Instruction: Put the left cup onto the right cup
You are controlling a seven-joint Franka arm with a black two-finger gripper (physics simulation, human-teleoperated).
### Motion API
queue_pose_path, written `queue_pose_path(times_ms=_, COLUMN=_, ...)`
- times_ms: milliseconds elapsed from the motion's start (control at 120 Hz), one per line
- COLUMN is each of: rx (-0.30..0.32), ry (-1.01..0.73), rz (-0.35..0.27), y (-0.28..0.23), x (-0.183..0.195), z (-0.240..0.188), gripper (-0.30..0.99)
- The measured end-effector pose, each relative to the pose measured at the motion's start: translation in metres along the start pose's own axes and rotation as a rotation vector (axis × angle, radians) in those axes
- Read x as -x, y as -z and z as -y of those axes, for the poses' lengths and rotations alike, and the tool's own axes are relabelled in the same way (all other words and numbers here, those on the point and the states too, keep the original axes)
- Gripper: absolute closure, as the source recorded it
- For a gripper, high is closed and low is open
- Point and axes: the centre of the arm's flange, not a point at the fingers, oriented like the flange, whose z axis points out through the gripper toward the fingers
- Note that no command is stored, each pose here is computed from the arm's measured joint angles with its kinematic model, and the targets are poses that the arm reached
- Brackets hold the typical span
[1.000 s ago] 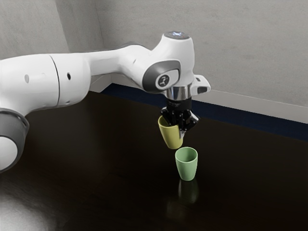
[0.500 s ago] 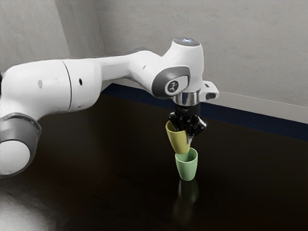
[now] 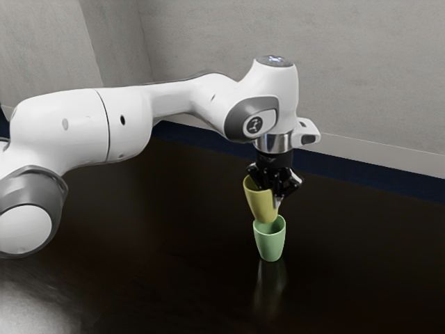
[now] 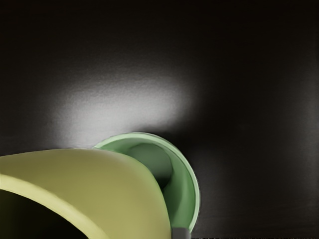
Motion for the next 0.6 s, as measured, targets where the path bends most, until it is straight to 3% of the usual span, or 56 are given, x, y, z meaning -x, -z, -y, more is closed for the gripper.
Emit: queue_pose_path(times_ms=600, rx=0.001, ry=-0.005, rz=0.010, y=-0.0099, x=-0.0025, z=-0.0065, gripper=0.78)
